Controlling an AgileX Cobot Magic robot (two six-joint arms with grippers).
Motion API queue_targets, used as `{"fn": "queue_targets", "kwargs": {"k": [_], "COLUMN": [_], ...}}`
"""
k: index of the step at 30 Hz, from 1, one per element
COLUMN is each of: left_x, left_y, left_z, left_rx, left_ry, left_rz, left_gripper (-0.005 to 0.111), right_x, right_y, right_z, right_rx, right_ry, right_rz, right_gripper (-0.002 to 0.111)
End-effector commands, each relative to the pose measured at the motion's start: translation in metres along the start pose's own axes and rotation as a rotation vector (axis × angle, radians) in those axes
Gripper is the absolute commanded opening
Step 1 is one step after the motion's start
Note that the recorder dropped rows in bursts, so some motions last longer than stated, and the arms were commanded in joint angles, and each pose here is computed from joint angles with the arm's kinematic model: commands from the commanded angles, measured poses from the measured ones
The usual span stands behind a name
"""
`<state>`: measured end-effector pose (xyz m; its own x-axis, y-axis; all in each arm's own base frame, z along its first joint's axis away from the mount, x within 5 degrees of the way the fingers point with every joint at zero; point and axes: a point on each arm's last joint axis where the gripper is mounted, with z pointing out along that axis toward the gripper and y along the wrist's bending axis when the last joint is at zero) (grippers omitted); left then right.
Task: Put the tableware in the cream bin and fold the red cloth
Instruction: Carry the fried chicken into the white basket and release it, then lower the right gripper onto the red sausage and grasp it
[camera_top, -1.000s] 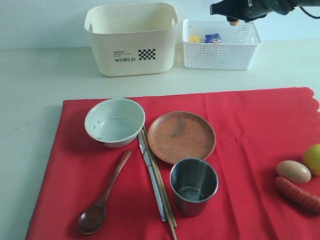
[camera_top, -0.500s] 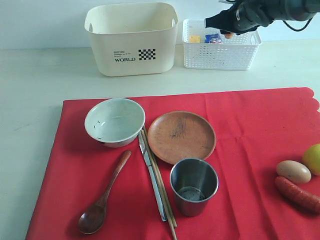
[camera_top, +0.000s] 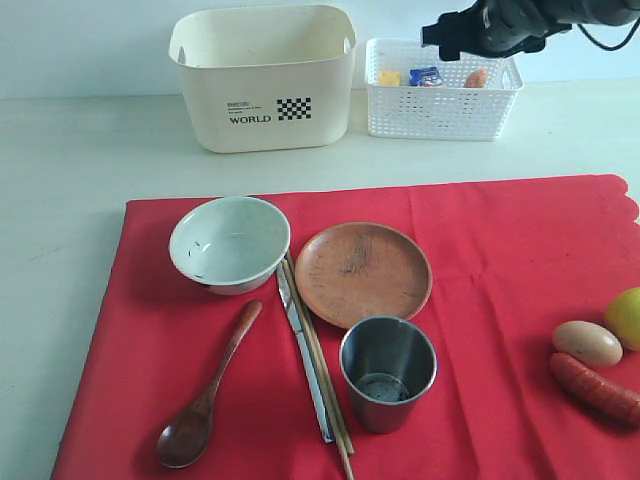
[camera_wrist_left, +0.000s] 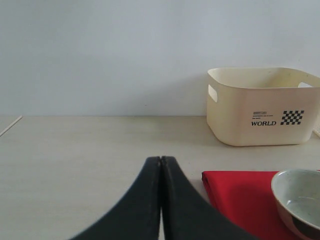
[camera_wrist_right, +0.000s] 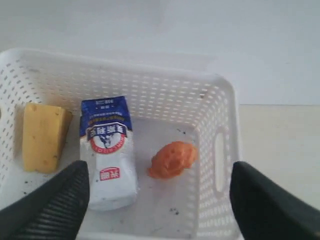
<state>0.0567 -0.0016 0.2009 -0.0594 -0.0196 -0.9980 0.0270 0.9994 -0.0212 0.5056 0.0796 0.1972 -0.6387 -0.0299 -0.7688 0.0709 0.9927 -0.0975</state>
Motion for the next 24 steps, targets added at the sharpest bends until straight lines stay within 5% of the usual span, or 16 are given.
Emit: {"fn": "queue_targets", "kwargs": {"k": [1, 4, 13, 24], "left_x": [0.001, 0.001, 0.001, 0.001], "left_y": [0.0, 0.0, 0.0, 0.0], "left_z": [0.0, 0.0, 0.0, 0.0], "left_rx": [0.0, 0.0, 0.0, 0.0], "left_ry": [-0.006, -0.006, -0.006, -0.006], "left_rz": [-0.015, -0.015, -0.015, -0.015], "left_gripper": [0.001, 0.001, 0.001, 0.001], "right_x": [-0.017, -0.024, -0.038, 0.01], "right_y": [-0.016, -0.023, -0.041, -0.053], "right_z": [-0.033, -0.054, -0.129, -0.194], "right_rx": [0.091, 0.12, 0.117, -0.01], "right_ry": [0.046, 0.101, 0.264, 0.487], "right_rz": [-0.01, -0.068, -0.129, -0.24], "right_gripper": [0.073, 0.061, 0.002, 0.0]}}
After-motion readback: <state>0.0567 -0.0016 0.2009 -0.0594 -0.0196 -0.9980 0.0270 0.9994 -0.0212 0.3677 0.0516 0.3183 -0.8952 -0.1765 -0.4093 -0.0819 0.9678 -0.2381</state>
